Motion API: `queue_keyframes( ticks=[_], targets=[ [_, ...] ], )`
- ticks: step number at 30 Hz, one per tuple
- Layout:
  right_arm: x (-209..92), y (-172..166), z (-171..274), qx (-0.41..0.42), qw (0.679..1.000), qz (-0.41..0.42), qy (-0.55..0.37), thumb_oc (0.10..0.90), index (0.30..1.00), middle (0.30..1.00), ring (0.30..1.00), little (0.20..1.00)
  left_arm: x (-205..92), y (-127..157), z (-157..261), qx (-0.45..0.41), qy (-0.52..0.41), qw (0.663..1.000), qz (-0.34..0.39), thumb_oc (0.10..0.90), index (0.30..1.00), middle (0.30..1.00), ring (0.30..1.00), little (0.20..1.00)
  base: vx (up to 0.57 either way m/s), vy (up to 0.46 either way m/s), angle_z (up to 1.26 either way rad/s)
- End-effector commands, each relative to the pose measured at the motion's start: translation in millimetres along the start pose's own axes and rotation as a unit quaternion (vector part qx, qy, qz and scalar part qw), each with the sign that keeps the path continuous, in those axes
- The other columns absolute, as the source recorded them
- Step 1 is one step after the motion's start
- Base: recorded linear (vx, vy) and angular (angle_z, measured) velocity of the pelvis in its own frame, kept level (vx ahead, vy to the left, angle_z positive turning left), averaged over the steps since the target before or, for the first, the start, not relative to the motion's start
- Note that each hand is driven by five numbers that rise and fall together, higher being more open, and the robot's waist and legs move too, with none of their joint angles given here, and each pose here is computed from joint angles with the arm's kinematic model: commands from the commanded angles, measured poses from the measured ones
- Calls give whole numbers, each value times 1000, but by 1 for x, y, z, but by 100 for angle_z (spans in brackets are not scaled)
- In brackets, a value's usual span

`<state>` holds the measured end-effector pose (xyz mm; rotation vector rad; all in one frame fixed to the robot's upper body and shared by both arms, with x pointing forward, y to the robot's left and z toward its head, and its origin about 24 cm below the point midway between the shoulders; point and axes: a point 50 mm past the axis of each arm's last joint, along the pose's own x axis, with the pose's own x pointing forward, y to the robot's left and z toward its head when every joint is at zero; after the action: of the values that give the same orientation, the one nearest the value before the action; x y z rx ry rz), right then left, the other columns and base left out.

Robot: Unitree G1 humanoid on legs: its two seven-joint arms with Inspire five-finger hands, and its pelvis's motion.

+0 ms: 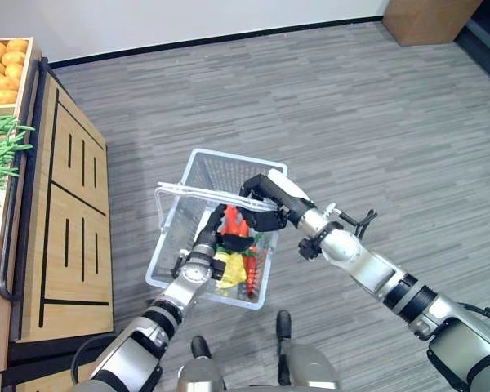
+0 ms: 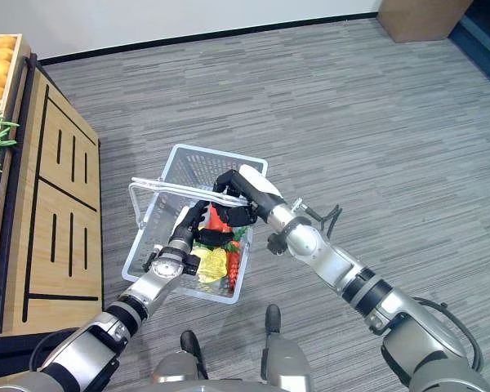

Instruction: Get the vegetables into the basket

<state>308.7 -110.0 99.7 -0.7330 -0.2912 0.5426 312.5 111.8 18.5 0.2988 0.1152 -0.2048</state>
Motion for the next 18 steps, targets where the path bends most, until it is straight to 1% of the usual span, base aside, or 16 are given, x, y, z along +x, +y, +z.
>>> queue_keyframes(
  ticks=[1, 2, 3, 4, 5, 6, 7, 10, 12, 13, 14, 15, 18],
  targets=[
    [10, -48, 49, 25, 979, -148, -140, 400, 300, 300, 300, 300, -9, -33, 59, 1, -158, 976, -149, 900, 1000, 1000, 1000, 1000, 0, 0, 0],
    [10, -48, 46, 26, 979, -151, -133, 400, 300, 300, 300, 300, -13, -31, 60, 1, -163, 974, -159, 900, 1000, 1000, 1000, 1000, 0, 0, 0],
    [8, -50, 34, 38, 980, -162, -108, 400, 300, 300, 300, 300, -19, -34, 62, -5, -168, 966, -195, 900, 1000, 1000, 1000, 1000, 5, 9, 6],
    [7, -50, 25, 59, 979, -172, -88, 400, 300, 300, 300, 300, -24, -34, 64, -15, -168, 962, -216, 900, 1000, 1000, 1000, 1000, 8, 12, 6],
    [5, -49, 16, 74, 979, -179, -68, 400, 300, 300, 300, 300, -28, -35, 62, -35, -160, 959, -231, 900, 1000, 1000, 1000, 1000, 4, 9, 5],
    [5, -49, 16, 75, 979, -179, -68, 400, 300, 300, 300, 300, -29, -34, 61, -35, -159, 959, -232, 900, 1000, 1000, 1000, 1000, 13, 12, 4],
    [2, -51, 2, 93, 976, -194, -38, 400, 300, 300, 300, 300, -38, -38, 65, -64, -161, 946, -273, 900, 1000, 1000, 1000, 1000, 8, 14, 5],
    [0, -54, -12, 108, 972, -209, -9, 400, 300, 300, 300, 300, -51, -39, 73, -71, -161, 924, -339, 900, 1000, 1000, 1000, 1000, 3, 12, 3],
    [-3, -56, -28, 118, 967, -224, 27, 400, 300, 300, 300, 300, -61, -41, 78, -102, -149, 901, -395, 900, 1000, 1000, 1000, 1000, 0, 0, 0],
    [-3, -56, -28, 118, 967, -225, 27, 400, 300, 300, 300, 300, -61, -41, 78, -102, -149, 901, -395, 900, 1000, 1000, 1000, 1000, 0, 0, 0],
    [-7, -58, -40, 111, 965, -230, 52, 400, 300, 300, 300, 300, -67, -40, 80, -113, -141, 888, -423, 900, 1000, 1000, 1000, 1000, 0, 0, 0],
    [-7, -58, -40, 111, 965, -231, 52, 400, 300, 300, 300, 300, -67, -39, 80, -112, -141, 888, -423, 900, 1000, 1000, 1000, 1000, -4, 7, 4],
    [-17, -56, -58, 96, 964, -230, 93, 400, 300, 300, 300, 300, -72, -32, 83, -100, -144, 882, -437, 900, 1000, 1000, 1000, 1000, 1, 0, 1]
  ],
)
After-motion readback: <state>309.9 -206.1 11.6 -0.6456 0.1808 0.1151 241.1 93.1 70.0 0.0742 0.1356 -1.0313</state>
